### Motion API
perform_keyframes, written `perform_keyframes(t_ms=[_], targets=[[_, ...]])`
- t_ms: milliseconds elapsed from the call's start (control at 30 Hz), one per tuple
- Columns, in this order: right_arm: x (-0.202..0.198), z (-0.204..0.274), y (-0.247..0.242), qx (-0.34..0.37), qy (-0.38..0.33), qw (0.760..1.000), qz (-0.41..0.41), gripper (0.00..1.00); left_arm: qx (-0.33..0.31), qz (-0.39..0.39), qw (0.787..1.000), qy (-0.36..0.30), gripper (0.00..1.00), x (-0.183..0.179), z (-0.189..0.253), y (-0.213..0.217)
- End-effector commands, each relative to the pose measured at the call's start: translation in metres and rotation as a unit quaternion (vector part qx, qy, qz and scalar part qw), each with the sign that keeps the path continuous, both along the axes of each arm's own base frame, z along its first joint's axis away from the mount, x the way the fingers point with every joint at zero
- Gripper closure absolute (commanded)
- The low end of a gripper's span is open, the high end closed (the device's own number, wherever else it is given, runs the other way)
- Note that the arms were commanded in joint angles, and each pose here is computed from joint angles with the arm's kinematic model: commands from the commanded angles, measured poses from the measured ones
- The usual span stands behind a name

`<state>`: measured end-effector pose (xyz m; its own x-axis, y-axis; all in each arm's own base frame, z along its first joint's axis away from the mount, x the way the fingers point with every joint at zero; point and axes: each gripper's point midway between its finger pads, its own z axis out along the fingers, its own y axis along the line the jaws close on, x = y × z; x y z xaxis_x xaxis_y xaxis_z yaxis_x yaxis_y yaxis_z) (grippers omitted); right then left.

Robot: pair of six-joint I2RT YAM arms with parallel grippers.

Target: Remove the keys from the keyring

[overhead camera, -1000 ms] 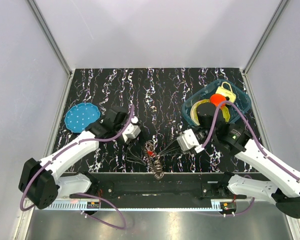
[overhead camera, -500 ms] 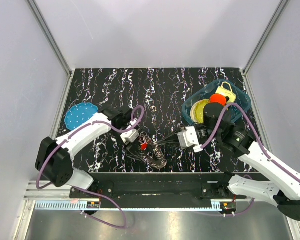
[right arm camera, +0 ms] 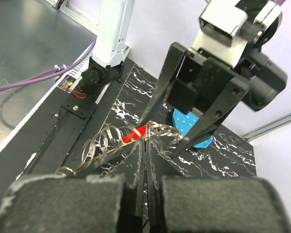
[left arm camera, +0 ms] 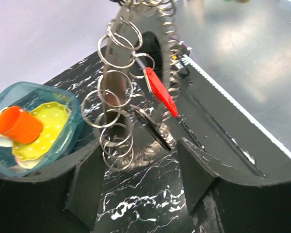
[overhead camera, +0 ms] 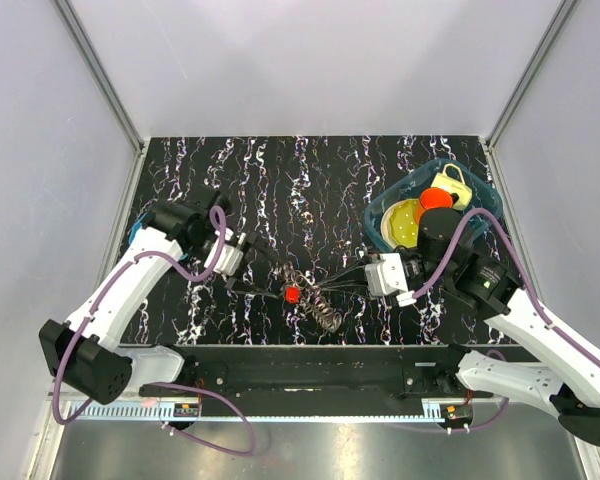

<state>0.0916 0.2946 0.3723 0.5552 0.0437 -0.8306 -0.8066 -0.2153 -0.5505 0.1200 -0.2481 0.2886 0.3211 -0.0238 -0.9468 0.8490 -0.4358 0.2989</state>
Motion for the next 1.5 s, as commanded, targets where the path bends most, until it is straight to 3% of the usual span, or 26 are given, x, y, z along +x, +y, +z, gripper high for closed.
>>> perform_keyframes(t_ms=[0, 33, 100, 133, 167, 300, 633, 900, 933, 967, 1000, 1033, 1067, 1133, 1267, 1467], targets=[[-0.013, 0.024, -0.008, 0.021, -0.012, 0.999, 0.021, 1.00, -0.106, 0.018, 0.993, 0.049, 0.36, -0.014, 0.060, 0.011], [-0.016, 0.025, -0.009, 0.022, -0.013, 0.999, 0.025, 1.00, -0.107, 0.024, 0.993, 0.046, 0.36, -0.011, 0.062, 0.013], [-0.015, 0.025, -0.009, 0.020, -0.011, 0.999, 0.022, 1.00, -0.111, 0.041, 0.992, 0.034, 0.24, -0.002, 0.069, 0.017], [-0.011, 0.022, -0.007, 0.017, -0.006, 1.000, 0.015, 1.00, -0.113, 0.049, 0.992, 0.028, 0.07, 0.001, 0.071, 0.019], [-0.005, 0.018, -0.006, 0.011, -0.004, 1.000, -0.001, 1.00, -0.119, 0.052, 0.991, 0.013, 0.01, 0.003, 0.080, 0.021], [0.006, 0.007, -0.003, 0.004, 0.004, 1.000, -0.024, 1.00, -0.131, 0.063, 0.989, -0.025, 0.01, 0.009, 0.098, 0.025], [0.018, 0.003, 0.000, -0.001, 0.009, 0.999, -0.051, 1.00, -0.132, 0.086, 0.986, -0.050, 0.01, 0.030, 0.136, 0.031], [0.027, 0.004, 0.005, 0.002, 0.009, 0.998, -0.065, 1.00, -0.050, 0.132, 0.988, -0.059, 0.01, 0.052, 0.160, 0.037], [0.027, 0.004, 0.006, 0.004, 0.009, 0.998, -0.065, 1.00, -0.065, 0.149, 0.977, -0.138, 0.01, 0.065, 0.180, 0.036], [0.029, 0.005, 0.007, 0.004, 0.011, 0.998, -0.067, 1.00, 0.024, 0.287, 0.957, -0.019, 0.01, 0.106, 0.148, 0.043], [0.030, 0.005, 0.008, 0.004, 0.011, 0.998, -0.067, 1.00, 0.021, 0.384, 0.923, -0.025, 0.01, 0.128, 0.148, 0.035], [0.030, 0.005, 0.009, 0.004, 0.012, 0.998, -0.066, 1.00, -0.074, 0.462, 0.876, -0.116, 0.01, 0.133, 0.199, 0.048], [0.031, 0.006, 0.010, 0.004, 0.012, 0.998, -0.068, 1.00, -0.072, 0.501, 0.854, -0.118, 0.01, 0.148, 0.175, 0.054], [0.033, 0.007, 0.011, 0.006, 0.012, 0.997, -0.070, 1.00, -0.140, 0.526, 0.828, -0.133, 0.01, 0.148, 0.203, 0.063], [0.034, 0.008, 0.012, 0.006, 0.014, 0.997, -0.072, 1.00, -0.140, 0.574, 0.804, -0.075, 0.01, 0.168, 0.190, 0.071], [0.026, 0.008, 0.009, 0.011, -0.007, 0.999, -0.052, 1.00, -0.145, 0.554, 0.818, 0.055, 0.01, 0.166, 0.141, 0.053]])
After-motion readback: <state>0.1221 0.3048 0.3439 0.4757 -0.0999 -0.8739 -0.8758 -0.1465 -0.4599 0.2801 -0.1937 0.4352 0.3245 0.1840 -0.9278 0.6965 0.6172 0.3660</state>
